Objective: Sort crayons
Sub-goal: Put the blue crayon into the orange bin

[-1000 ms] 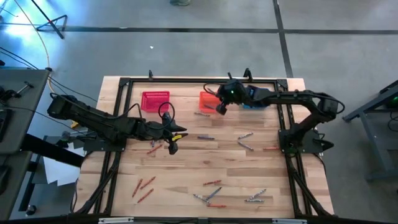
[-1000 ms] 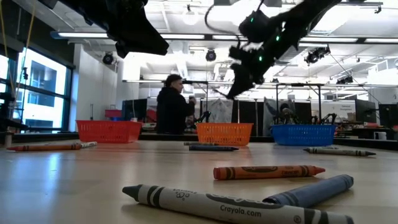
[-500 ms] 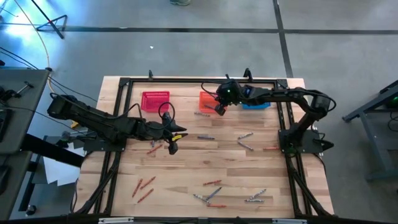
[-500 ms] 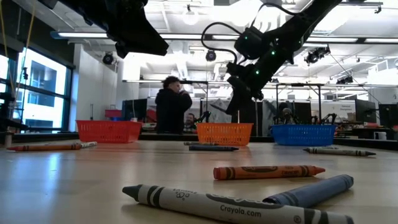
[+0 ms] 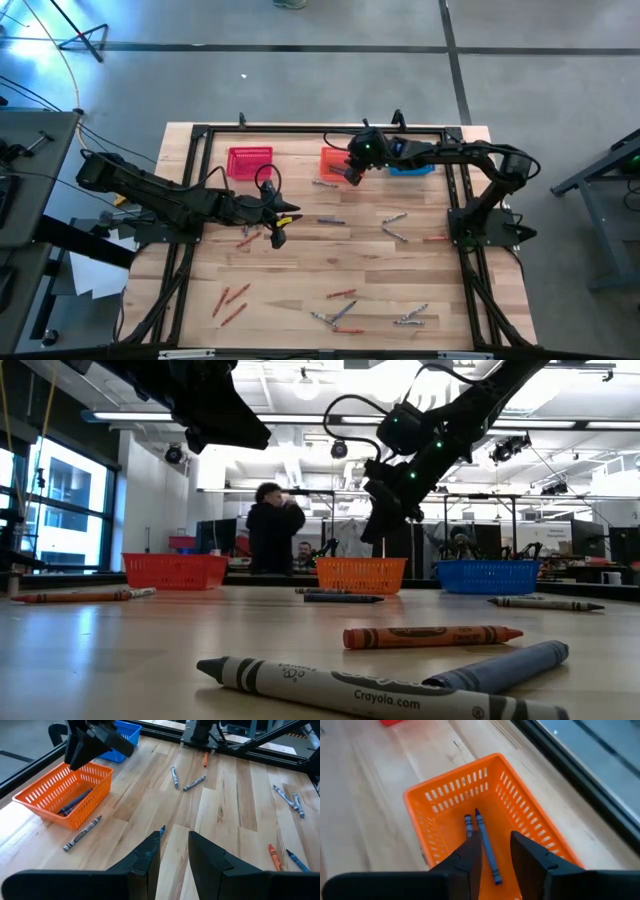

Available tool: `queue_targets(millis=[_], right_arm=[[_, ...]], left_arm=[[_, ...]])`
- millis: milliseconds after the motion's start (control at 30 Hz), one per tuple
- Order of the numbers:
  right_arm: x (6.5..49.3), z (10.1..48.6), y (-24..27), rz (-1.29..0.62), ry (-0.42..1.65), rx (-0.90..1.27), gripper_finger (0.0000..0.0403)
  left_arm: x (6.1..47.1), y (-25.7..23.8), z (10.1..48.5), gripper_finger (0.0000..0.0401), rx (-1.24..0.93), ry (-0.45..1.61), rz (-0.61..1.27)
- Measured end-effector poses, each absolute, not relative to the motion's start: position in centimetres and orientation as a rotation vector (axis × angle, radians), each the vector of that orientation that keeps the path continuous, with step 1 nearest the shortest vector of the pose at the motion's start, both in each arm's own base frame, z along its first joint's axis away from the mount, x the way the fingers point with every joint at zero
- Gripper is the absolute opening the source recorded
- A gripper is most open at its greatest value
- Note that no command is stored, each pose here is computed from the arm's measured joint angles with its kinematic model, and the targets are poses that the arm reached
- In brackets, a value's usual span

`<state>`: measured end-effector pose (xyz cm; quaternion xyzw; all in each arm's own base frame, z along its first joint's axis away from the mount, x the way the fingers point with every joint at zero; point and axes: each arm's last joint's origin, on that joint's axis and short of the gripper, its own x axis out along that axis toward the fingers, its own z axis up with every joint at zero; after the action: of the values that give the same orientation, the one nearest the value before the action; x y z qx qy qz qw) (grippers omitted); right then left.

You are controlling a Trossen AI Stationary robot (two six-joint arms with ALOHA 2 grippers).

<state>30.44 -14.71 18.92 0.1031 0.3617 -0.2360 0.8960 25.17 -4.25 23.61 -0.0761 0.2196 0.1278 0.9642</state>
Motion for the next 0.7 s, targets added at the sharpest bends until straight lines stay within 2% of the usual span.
queue_targets(millis=[67, 233, 467, 700], right_arm=[[30.6, 19.0, -14.4, -0.446, 0.734, 0.286, 0.0097], [31.5, 19.1, -11.7, -0.196, 0.731, 0.428, 0.0098], [32.4, 18.4, -6.5, -0.094, 0.851, 0.231, 0.0099], [33.0, 18.4, -3.3, -0.088, 0.86, 0.159, 0.0099]], left_arm=[[25.2, -4.2, 23.6, 0.0087, -0.16, 0.444, 0.26], [25.1, -4.4, 23.6, 0.0087, -0.163, 0.451, 0.249], [25.1, -4.4, 23.6, 0.0087, -0.159, 0.45, 0.251], [25.1, -4.4, 23.6, 0.0087, -0.16, 0.448, 0.253]])
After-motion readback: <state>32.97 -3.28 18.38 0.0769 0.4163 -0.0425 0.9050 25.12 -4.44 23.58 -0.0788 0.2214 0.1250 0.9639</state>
